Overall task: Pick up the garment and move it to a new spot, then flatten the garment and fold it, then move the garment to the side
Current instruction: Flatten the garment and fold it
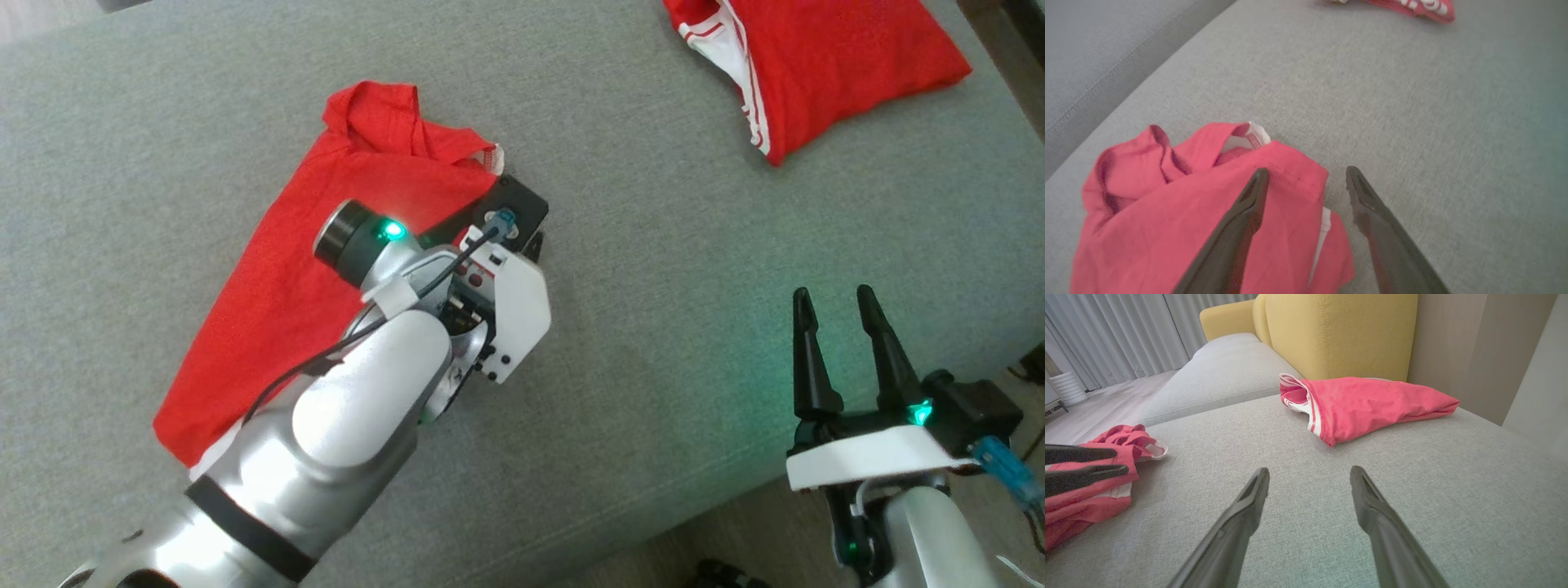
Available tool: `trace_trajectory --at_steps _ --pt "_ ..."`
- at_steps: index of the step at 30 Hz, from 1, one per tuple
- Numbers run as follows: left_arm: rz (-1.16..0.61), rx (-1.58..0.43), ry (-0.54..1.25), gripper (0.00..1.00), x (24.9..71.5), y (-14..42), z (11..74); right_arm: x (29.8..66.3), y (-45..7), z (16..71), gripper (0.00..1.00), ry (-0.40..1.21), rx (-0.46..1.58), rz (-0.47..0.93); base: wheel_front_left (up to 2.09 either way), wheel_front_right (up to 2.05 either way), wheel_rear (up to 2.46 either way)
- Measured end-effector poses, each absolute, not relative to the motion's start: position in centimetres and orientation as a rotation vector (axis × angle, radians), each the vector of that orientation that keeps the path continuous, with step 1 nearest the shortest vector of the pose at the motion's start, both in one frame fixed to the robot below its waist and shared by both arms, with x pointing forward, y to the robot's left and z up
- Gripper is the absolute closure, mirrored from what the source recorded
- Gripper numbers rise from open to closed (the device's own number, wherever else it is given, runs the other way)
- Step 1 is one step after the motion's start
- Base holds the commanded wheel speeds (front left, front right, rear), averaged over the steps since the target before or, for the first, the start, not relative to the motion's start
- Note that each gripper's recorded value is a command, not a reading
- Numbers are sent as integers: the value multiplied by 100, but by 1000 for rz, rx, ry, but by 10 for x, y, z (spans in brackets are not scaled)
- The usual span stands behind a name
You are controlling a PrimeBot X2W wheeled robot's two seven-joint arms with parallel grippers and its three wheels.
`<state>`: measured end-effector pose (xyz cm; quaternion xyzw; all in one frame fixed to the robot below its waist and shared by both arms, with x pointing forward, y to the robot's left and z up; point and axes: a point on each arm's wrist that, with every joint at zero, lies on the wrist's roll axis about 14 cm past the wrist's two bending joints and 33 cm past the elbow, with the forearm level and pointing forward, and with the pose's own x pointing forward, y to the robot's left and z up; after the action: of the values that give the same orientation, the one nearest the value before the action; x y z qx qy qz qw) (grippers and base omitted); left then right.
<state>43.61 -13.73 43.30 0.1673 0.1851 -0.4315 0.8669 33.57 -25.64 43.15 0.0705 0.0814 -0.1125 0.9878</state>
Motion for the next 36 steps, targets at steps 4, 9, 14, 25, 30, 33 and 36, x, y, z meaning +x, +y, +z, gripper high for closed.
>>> trace_trajectory --at_steps 4,9,14,25,30,33,36 --pt "-908 401 430 0 434 -134 415 336 -257 434 0 157 142 -227 0 0 0" --pt "-905 409 443 100 436 -133 410 338 -258 436 0 148 140 -227 0 0 0" --pt "-943 353 447 100 430 -143 412 336 -259 435 0 152 141 -232 0 0 0" --pt "-1109 59 267 100 402 -194 509 333 -263 440 0 133 150 -245 0 0 0" --pt "-1228 -54 285 100 362 -209 530 331 -266 442 0 129 149 -255 0 0 0" --pt "-1292 -90 382 100 335 -214 517 330 -267 440 0 134 147 -260 0 0 0" --pt "-1326 -88 450 100 322 -216 501 328 -268 437 0 148 146 -264 0 0 0"
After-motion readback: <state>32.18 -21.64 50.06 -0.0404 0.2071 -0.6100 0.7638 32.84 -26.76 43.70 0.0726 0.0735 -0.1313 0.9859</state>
